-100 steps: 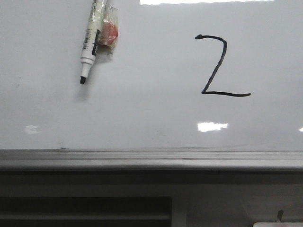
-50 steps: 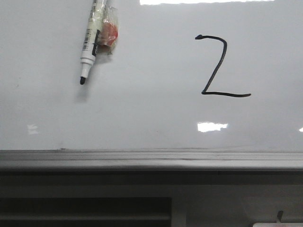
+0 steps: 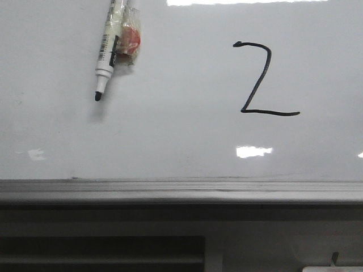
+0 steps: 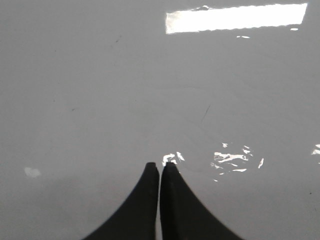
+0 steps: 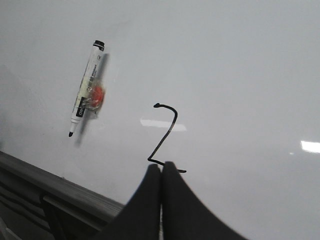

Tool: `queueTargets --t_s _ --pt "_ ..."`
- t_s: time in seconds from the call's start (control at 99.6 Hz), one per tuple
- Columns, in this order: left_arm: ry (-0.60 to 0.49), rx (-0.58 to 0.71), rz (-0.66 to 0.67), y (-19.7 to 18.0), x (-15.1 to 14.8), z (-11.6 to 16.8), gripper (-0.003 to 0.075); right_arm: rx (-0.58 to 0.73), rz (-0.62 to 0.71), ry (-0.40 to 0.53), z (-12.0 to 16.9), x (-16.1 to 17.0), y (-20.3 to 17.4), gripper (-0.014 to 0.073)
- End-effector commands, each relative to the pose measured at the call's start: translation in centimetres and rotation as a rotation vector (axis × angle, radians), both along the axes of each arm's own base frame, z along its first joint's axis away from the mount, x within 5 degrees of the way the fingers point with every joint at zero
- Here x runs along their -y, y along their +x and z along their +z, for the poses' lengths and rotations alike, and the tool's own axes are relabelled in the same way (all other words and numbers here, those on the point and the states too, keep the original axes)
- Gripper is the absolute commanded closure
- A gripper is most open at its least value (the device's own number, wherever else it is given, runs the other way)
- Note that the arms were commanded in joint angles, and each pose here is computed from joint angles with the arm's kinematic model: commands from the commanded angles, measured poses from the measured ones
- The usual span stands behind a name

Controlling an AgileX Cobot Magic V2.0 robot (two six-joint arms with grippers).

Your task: Write number 2 on whiteboard

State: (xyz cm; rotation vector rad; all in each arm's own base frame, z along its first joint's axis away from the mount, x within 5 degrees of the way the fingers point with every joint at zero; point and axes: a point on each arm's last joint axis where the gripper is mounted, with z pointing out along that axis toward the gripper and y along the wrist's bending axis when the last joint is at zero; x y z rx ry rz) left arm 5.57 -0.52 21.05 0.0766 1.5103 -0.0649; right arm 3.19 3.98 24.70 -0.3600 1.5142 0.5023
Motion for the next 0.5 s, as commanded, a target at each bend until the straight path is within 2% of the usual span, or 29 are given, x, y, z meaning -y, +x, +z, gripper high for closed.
queueTargets --t_s 0.0,0.372,0.492 --pt "-0.028 0.085 0.007 -0.22 -0.1 0.36 0.074 0.048 -0.037 0.041 1.13 0.33 -0.13 0.0662" --pt "-0.028 0.085 0.007 -0.22 -0.1 0.36 0.074 0.049 -0.039 0.042 1.14 0.34 -0.12 0.0662" --pt "-0.028 0.085 0.007 -0.22 -0.1 0.36 0.074 0.096 -0.123 0.021 1.43 1.02 0.18 0.0662"
